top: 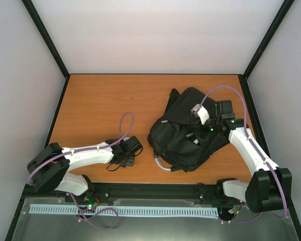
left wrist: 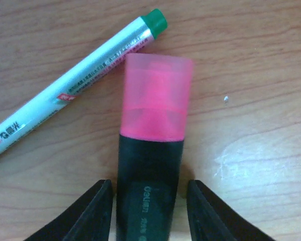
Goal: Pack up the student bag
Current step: Pick up the stationery from the center of the board.
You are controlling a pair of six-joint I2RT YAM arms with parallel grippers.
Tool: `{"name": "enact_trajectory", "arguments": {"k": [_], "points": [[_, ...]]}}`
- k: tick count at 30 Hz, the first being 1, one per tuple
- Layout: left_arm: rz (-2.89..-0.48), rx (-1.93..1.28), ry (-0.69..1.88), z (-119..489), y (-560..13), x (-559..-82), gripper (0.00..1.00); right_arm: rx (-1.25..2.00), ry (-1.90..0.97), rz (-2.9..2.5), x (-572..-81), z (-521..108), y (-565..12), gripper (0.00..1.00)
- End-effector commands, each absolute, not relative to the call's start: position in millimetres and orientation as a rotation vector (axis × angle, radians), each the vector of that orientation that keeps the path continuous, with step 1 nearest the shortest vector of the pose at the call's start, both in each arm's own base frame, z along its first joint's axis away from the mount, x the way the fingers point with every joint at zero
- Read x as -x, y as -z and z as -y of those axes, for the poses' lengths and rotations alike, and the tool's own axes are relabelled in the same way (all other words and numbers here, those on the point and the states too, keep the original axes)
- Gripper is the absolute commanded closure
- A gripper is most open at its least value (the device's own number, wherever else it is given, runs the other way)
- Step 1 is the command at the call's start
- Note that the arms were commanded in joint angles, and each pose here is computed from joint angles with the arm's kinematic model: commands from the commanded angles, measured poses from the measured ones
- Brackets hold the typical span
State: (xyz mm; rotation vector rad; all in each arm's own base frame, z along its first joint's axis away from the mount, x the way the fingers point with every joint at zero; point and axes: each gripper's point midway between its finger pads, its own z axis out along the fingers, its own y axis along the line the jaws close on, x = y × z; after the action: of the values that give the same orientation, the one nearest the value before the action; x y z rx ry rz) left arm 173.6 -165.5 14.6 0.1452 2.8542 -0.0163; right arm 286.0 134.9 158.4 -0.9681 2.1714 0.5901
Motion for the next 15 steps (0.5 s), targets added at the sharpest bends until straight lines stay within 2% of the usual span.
{"name": "enact_trajectory", "arguments": {"k": [1,10,15], "points": [[-2.894,-0.134,-0.171,149,-5,-159,0.6,0.97,-0.588,-2.129,-287,-134,-169,0.97],[-2.876,-0.163,-0.159,159,-24,-163,0.85,0.971,-0.596,-2.13,-286,-135,-168,0.97],[-2.856,-0.166,-0.006,174,-55,-163,0.87,0.959,-0.606,-2.131,-286,-135,-170,0.97]]}}
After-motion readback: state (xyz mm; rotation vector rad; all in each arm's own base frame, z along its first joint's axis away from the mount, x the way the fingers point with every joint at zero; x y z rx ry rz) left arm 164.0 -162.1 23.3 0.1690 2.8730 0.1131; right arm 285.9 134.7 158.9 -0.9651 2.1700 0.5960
